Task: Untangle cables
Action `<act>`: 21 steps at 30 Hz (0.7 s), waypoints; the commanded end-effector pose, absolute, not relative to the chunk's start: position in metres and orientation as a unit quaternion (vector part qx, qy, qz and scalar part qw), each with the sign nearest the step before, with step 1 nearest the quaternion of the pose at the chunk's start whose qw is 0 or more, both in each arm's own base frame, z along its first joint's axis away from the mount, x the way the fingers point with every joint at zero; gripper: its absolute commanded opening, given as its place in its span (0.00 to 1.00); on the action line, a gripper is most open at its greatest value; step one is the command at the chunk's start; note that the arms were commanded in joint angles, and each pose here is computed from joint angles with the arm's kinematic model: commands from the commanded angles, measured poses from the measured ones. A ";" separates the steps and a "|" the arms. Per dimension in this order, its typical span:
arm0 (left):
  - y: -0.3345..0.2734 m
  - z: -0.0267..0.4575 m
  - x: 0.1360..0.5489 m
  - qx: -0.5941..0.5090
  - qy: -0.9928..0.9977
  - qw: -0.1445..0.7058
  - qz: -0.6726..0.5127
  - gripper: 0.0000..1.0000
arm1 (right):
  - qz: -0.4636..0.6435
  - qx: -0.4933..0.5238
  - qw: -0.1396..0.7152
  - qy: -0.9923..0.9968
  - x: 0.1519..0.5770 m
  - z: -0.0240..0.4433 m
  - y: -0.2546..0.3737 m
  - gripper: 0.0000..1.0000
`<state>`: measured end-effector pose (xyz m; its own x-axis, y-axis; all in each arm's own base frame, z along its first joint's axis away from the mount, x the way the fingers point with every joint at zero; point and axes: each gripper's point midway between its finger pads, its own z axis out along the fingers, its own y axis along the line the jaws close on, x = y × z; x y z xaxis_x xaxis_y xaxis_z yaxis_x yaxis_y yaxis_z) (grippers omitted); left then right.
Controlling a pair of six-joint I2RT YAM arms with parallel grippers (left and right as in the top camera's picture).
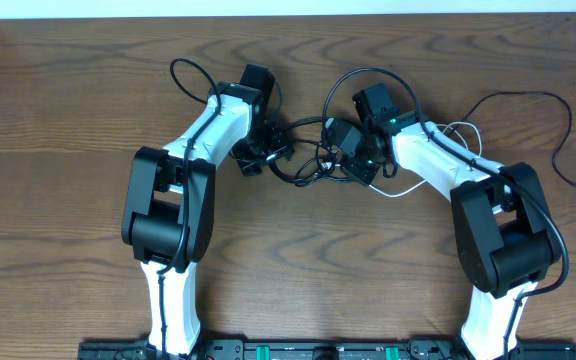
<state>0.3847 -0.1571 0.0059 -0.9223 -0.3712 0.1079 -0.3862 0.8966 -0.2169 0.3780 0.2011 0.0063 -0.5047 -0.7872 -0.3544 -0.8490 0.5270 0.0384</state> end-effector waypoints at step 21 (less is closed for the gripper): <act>-0.154 -0.010 0.378 0.193 -0.974 0.051 0.107 0.68 | 0.117 -0.396 0.176 0.893 0.379 0.015 0.199 0.01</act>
<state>0.3847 -0.1571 0.0059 -0.9223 -0.3712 0.1079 -0.3862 0.8966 -0.2169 0.3782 0.2012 0.0014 -0.5308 -0.7491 -0.3964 -0.8225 0.5680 0.0279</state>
